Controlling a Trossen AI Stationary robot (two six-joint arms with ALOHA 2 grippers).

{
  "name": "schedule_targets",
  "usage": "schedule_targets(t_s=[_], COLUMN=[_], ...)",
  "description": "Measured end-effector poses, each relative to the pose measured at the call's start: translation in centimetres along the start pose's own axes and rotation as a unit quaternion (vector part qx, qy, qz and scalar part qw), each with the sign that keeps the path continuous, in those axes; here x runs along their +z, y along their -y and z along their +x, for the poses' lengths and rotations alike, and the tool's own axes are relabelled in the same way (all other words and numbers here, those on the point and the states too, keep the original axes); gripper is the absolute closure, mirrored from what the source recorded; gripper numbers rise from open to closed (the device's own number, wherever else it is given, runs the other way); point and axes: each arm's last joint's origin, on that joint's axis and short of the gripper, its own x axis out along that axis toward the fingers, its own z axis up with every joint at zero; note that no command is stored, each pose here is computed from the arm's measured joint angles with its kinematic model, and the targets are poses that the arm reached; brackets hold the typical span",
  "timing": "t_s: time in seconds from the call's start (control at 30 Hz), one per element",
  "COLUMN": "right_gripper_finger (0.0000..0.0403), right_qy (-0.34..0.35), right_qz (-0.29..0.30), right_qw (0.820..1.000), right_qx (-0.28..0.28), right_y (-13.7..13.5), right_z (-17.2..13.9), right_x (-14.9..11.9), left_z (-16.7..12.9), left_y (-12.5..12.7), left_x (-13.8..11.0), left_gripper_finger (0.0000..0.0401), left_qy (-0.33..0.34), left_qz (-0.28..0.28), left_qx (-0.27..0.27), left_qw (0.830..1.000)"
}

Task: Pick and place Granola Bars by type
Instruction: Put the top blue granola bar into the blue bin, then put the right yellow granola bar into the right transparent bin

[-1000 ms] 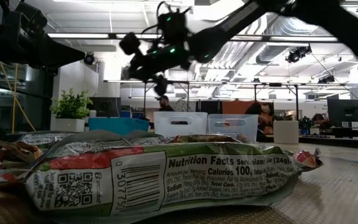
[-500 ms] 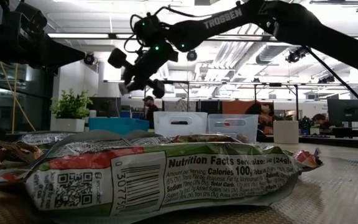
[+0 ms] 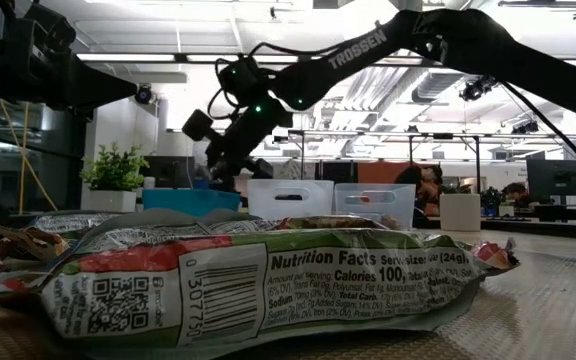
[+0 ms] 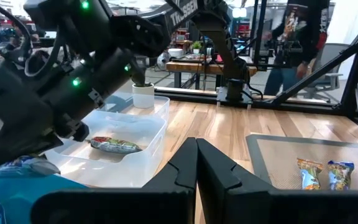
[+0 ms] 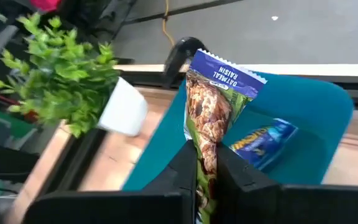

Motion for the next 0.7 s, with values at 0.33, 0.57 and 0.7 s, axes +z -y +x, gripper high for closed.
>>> schedule_targets(t_s=[0.33, 0.57, 0.7], right_gripper_finger=[0.0341, 0.0297, 0.0293], right_qy=[-0.017, -0.011, -0.020], right_qz=[-0.030, -0.031, -0.044], right_qw=[0.999, 0.999, 0.998], right_qx=[0.022, 0.021, 0.027], right_y=[-0.02, -0.03, -0.06], right_z=[0.04, 0.05, 0.04], right_x=[0.23, 0.29, 0.22], left_z=[0.00, 0.00, 0.00], left_y=[0.00, 0.00, 0.00], left_x=[0.00, 0.01, 0.00], left_gripper_finger=[0.0401, 0.0401, 0.0401], left_qy=[0.000, 0.000, 0.000], left_qz=[0.000, 0.000, 0.000], left_qx=[0.000, 0.000, 0.000], left_qw=[1.000, 1.000, 1.000])
